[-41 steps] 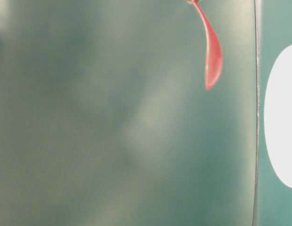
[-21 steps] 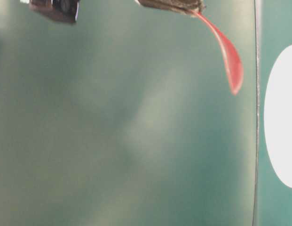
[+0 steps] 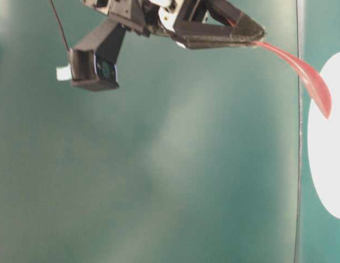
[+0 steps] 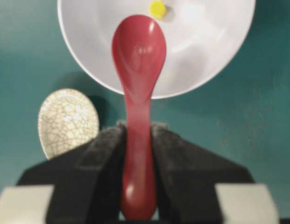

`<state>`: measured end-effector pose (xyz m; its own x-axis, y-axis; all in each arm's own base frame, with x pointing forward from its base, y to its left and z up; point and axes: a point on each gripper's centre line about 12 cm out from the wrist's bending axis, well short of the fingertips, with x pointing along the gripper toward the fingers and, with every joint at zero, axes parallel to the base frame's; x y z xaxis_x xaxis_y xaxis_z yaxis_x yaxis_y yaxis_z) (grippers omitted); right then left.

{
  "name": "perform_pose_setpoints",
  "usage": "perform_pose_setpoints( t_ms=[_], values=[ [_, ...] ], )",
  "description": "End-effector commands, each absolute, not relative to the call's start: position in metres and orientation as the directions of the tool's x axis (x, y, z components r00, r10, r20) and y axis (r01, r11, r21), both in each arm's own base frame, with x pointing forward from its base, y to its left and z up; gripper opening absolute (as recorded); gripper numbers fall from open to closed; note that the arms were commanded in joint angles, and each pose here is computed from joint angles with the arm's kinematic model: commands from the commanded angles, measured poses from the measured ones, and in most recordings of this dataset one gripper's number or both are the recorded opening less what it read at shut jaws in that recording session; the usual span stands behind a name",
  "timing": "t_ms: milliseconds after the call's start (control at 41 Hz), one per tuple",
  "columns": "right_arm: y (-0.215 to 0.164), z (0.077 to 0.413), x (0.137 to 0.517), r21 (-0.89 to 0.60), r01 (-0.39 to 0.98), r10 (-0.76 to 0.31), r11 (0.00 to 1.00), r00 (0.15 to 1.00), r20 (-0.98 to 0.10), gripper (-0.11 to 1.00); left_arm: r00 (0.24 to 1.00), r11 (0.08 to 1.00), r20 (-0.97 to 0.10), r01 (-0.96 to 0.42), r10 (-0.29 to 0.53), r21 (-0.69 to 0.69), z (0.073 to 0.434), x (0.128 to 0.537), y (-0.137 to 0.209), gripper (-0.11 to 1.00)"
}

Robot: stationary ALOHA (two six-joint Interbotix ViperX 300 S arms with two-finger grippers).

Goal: Scoop the yellow hexagonal prism block from the bowl with a spoon using the right arm.
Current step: 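Dip the spoon bowl into the white bowl beside the yellow block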

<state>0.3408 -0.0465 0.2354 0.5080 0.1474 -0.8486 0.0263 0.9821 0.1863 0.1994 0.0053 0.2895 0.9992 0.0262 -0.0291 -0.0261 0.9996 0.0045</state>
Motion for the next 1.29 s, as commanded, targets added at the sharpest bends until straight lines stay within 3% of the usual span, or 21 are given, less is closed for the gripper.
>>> perform_pose_setpoints(
  t_ms=[0,804,1268],
  values=[
    [-0.050,0.250,0.349,0.177,0.022,0.139,0.984,0.528,-0.838,0.23,1.000,1.000,-0.008,-0.027,0.027,0.008,0.297,0.202,0.006,0.04],
    [-0.049,0.217,0.377,0.209,0.004,0.191,0.978,0.385,-0.903,0.23,1.000,1.000,-0.009,-0.027,0.027,0.008,0.297,0.202,0.006,0.04],
    [-0.053,0.201,0.389,0.200,0.017,0.178,0.980,0.392,-0.903,0.23,1.000,1.000,-0.009,-0.027,0.027,0.011,0.297,0.202,0.006,0.04]
  ],
)
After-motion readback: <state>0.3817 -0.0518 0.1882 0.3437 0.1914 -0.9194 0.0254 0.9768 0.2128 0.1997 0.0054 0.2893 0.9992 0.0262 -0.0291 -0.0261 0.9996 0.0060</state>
